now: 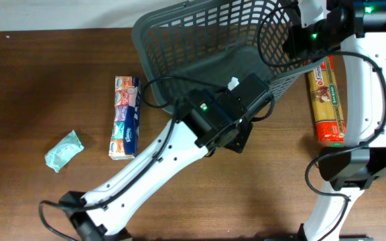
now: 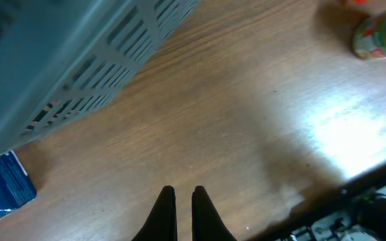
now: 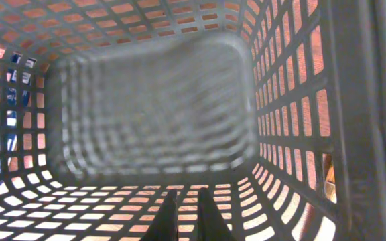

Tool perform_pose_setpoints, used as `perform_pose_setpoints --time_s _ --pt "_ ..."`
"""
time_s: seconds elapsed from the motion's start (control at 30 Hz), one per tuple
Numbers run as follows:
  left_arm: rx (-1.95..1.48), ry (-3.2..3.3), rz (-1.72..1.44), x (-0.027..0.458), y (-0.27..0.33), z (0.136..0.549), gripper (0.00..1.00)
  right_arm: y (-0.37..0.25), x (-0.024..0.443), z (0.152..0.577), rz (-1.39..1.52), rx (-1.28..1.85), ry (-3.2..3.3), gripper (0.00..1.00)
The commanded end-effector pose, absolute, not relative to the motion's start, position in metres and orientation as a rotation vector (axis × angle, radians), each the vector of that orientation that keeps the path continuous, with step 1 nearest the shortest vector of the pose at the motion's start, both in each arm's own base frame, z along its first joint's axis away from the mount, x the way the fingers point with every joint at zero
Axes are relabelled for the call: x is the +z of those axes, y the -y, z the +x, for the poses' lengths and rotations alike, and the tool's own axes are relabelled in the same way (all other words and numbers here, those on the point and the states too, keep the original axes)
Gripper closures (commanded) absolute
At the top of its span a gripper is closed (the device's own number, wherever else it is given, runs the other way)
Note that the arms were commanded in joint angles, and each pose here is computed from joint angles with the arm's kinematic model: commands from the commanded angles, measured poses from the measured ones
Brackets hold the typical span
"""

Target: Pack container

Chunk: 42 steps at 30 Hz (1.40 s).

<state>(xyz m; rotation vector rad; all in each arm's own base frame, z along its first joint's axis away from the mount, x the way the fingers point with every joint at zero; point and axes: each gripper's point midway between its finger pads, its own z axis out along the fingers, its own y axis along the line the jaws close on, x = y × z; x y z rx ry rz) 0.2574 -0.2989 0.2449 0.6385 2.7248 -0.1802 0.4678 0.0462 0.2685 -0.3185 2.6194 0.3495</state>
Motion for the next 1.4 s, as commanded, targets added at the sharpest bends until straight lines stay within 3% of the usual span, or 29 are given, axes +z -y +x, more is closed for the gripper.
perform_pose_setpoints --time_s 0.0,0.23,1.37 --pt "-0.122 -2.738 0.628 0.233 0.299 0.264 0.98 -0.037 0.26 0.469 -0.266 0.269 -2.657 0.96" --pt "-0.134 -2.726 0.625 0.234 0.302 0.266 0.98 0.002 0.255 0.47 -0.055 -0.007 -2.705 0.96" --pt "-0.071 -2.722 0.458 0.236 0.27 0.304 0.98 -0.001 0.244 0.442 -0.018 0.023 -2.826 0.96"
